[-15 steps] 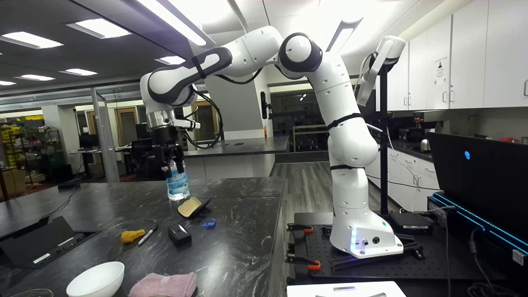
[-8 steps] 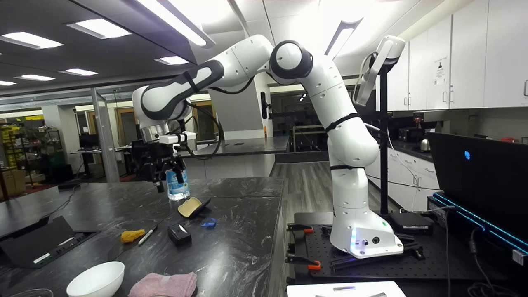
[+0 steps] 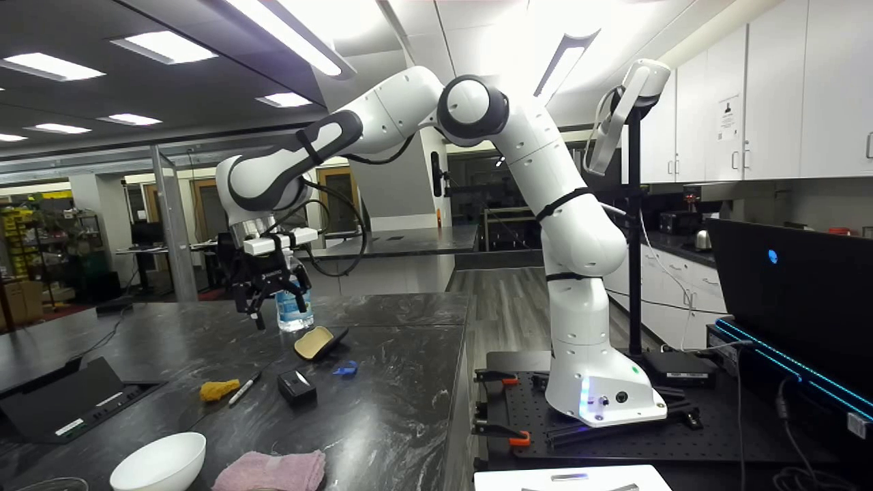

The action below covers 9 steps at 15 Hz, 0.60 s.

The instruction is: Move the black eraser forwards.

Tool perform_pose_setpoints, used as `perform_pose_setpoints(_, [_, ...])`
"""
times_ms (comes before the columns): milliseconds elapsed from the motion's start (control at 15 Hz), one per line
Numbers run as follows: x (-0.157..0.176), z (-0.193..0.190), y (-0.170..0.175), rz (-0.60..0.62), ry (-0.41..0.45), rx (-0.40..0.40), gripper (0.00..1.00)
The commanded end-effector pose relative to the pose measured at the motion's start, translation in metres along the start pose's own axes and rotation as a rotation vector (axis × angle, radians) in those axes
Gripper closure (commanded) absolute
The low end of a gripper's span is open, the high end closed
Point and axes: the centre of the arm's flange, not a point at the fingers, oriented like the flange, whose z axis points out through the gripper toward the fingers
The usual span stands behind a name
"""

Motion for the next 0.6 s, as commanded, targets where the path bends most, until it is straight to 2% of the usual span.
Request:
perform_pose_setpoints(0, [0.006, 0.001, -0.005, 0.133, -0.015, 0.02, 0.0])
perform_pose_setpoints(267, [0.003, 0.012, -0.007, 0.227, -0.043, 0.057, 0.0])
perform_pose_setpoints(533, [0.0, 0.021, -0.002, 0.158, -0.005, 0.109, 0.0])
